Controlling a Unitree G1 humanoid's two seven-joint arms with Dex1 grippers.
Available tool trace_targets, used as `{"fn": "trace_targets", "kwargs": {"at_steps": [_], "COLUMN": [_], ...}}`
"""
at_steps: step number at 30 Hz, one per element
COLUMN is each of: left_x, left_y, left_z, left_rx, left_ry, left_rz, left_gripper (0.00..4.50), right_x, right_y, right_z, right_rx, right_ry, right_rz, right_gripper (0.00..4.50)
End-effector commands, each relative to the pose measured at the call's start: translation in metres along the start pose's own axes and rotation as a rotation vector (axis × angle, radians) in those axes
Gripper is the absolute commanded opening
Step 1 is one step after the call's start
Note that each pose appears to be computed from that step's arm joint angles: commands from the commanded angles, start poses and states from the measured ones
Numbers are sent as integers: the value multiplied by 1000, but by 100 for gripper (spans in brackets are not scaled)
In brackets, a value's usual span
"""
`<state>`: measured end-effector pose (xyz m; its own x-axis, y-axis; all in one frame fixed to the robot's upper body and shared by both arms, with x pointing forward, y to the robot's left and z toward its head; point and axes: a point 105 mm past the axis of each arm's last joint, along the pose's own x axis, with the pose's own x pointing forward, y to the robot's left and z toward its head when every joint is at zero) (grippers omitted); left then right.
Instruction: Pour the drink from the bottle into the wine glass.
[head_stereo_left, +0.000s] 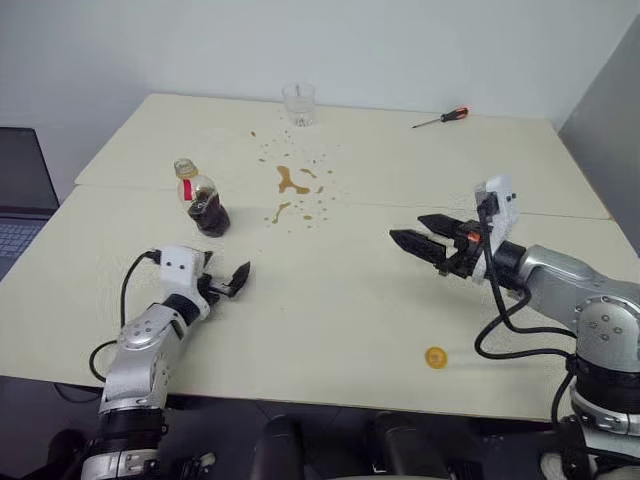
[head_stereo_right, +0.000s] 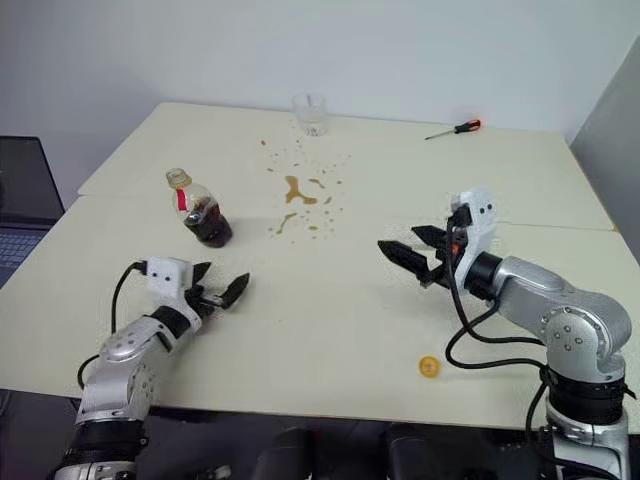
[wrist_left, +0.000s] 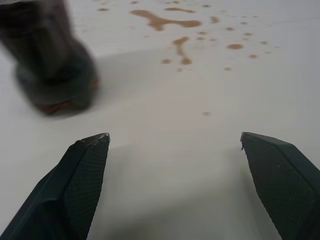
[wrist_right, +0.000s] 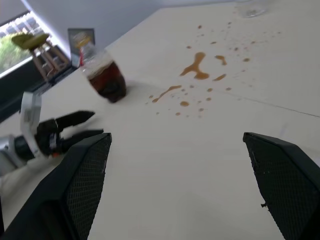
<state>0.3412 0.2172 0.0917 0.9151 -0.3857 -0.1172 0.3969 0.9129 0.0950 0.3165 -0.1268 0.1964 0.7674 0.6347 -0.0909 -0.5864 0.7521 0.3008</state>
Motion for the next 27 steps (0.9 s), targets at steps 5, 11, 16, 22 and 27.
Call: {"fn": "trace_targets", "kwargs": {"at_steps": [5, 11, 16, 22, 27], "left_x": [16, 15, 18, 20, 17], "left_y": [-39, -49, -53, -56, -54], "left_z": [33, 47, 60, 63, 67], "left_rx": [104, 145, 134, 155, 164], "left_ry": [-51, -55, -75, -74, -77], "left_rz": [-218, -331, -368, -375, -375], "left_gripper": [445, 445, 445, 445, 445], "right_x": [-1, 9, 14, 28, 39], "right_y": [-28, -25, -31, -50, -57], "right_z": [-4, -15, -9, -8, -14], "right_rx": [252, 477, 600, 842, 927], "right_ry": [-91, -90, -127, -184, -174], "right_rz": [-233, -293, -290, -333, -360], "right_gripper": [450, 450, 450, 450, 450]}}
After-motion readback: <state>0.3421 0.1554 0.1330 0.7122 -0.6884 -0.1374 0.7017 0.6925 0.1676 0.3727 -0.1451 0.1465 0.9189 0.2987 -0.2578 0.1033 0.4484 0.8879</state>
